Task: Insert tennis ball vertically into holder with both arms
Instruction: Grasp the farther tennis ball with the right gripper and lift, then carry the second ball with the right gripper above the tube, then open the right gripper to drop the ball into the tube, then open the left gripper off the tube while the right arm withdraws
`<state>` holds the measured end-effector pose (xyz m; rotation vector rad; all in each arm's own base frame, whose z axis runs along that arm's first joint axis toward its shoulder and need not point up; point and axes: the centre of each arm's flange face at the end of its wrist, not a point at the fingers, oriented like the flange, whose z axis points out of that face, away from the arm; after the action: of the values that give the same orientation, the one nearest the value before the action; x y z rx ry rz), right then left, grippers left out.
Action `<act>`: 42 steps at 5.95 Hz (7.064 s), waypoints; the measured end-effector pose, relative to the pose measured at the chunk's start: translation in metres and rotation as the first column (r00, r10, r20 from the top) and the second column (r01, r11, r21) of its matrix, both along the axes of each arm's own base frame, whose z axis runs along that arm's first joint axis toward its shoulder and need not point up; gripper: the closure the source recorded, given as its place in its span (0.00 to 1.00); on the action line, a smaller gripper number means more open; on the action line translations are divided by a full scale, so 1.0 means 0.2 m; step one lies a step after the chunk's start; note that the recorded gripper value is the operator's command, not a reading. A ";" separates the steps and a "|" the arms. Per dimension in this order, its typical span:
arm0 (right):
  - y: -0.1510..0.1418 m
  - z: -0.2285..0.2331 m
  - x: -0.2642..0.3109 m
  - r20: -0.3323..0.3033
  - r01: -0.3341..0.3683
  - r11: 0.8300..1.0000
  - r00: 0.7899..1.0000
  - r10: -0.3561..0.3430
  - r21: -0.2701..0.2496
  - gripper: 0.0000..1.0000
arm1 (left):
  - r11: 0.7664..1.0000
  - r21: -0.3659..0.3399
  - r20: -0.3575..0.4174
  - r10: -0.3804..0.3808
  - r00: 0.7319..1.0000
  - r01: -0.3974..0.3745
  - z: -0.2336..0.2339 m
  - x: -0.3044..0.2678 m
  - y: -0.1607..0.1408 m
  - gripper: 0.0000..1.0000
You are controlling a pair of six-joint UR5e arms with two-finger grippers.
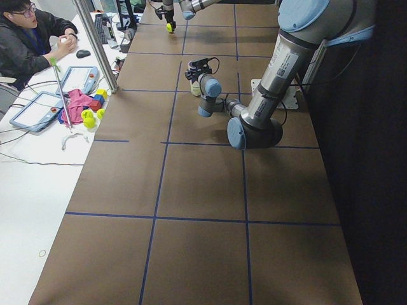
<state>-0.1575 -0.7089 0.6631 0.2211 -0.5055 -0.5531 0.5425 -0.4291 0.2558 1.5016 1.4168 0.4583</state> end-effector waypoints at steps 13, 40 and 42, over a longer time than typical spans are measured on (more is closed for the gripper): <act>1.10 -2.78 -1.01 0.251 -0.425 0.766 0.771 0.585 -0.482 1.00 | 1.000 0.002 -0.004 0.002 1.000 -0.002 -0.02 0.01 0.00 0.16; 0.67 -1.80 -0.18 0.161 -0.228 0.955 0.952 0.259 -0.188 0.00 | 0.994 0.005 -0.063 -0.107 0.992 0.107 -0.25 -0.32 -0.17 0.01; 0.70 -1.39 0.23 0.191 -0.167 0.975 0.962 0.193 -0.145 0.00 | 0.981 -0.048 0.040 -0.186 0.982 0.188 -0.19 -0.47 -0.39 0.00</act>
<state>-0.1117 -0.5682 0.3858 0.2005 -0.7102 -0.3197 0.4484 -0.5071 0.2186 1.5600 1.2369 0.3283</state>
